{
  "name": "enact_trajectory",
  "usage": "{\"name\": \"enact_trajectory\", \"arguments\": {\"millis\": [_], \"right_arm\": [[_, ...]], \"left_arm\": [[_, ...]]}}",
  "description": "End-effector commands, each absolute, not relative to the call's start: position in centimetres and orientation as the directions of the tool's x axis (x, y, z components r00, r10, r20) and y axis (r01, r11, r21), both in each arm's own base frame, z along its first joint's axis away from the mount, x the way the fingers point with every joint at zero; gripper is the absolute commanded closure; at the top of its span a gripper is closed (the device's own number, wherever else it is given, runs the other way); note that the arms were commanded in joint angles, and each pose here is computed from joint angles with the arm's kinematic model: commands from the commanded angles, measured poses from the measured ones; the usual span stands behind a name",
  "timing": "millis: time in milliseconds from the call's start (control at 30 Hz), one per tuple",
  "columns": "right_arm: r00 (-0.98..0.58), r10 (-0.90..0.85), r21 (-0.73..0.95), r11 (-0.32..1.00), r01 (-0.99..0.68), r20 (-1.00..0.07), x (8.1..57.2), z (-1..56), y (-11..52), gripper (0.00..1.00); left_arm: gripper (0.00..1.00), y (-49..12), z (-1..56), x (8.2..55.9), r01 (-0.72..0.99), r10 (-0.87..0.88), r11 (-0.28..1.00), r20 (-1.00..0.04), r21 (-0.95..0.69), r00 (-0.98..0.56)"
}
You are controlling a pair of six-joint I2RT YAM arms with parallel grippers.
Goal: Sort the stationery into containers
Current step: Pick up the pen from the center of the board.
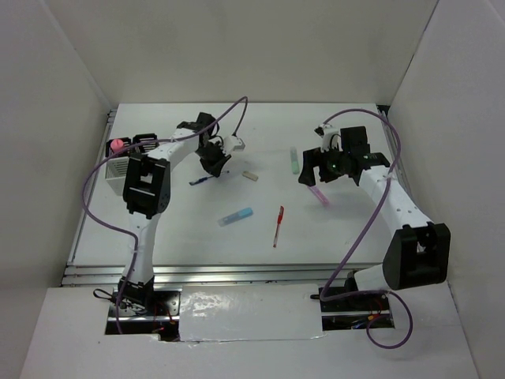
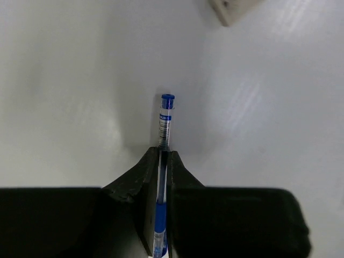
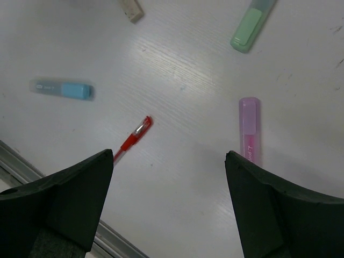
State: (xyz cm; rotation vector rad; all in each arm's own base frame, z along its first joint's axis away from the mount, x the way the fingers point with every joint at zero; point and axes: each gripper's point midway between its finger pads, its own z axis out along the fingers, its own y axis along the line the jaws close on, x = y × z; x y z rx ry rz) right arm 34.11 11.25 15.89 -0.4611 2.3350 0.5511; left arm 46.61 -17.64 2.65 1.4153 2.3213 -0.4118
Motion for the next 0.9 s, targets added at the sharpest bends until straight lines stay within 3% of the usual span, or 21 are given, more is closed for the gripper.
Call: {"name": "enact_trajectory", "arguments": {"millis": [0,67,100,167,333,400,500,667,867], "right_arm": [[-0.584,-0.191,0.217,0.803,-0.555,-0.789,34.2,20.6,12.9,0.09],[-0.532,-0.180,0.197,0.794,-0.576,-0.828,34.4,22.3,13.2,0.09],[-0.471,-0.177,0.159,0.792,-0.590,-0.864,34.2,24.1,13.1,0.08],[-0.356,-0.215,0.068,0.767,-0.638,-0.909,34.0,25.7,13.9,0.08],[0.022,-0.436,-0.320,0.625,-0.712,-0.900,31.7,28.8,16.0,0.09],[0.223,-0.515,-0.508,0.518,-0.688,-0.828,31.1,30.1,17.4,0.09],[0.460,-0.541,-0.695,0.390,-0.605,-0.704,29.6,31.6,19.7,0.08],[0.726,-0.479,-0.868,0.230,-0.439,-0.494,27.0,31.5,24.4,0.11],[0.875,-0.343,-0.938,0.067,-0.340,-0.342,24.5,27.3,29.3,0.16]], "left_arm": [[0.95,-19.1,8.4,46.1,0.882,0.692,0.468,-0.602,-0.046,-0.399],[1.00,-19.3,13.5,47.1,0.845,0.578,0.534,-0.719,-0.023,-0.385],[1.00,-19.9,15.5,46.7,0.794,0.454,0.595,-0.761,-0.128,-0.463],[1.00,-19.9,19.6,46.7,0.740,0.321,0.647,-0.815,-0.184,-0.483],[1.00,-21.4,24.3,44.8,0.473,0.008,0.732,-0.688,-0.491,-0.725],[1.00,-21.4,24.7,44.6,0.288,-0.116,0.802,-0.609,-0.524,-0.785],[1.00,-22.8,23.8,42.2,0.170,-0.201,0.761,-0.476,-0.626,-0.856],[1.00,-25.1,23.4,37.3,0.190,-0.169,0.647,-0.381,-0.739,-0.909],[1.00,-26.4,22.2,34.7,0.219,-0.087,0.609,-0.339,-0.762,-0.937]]}}
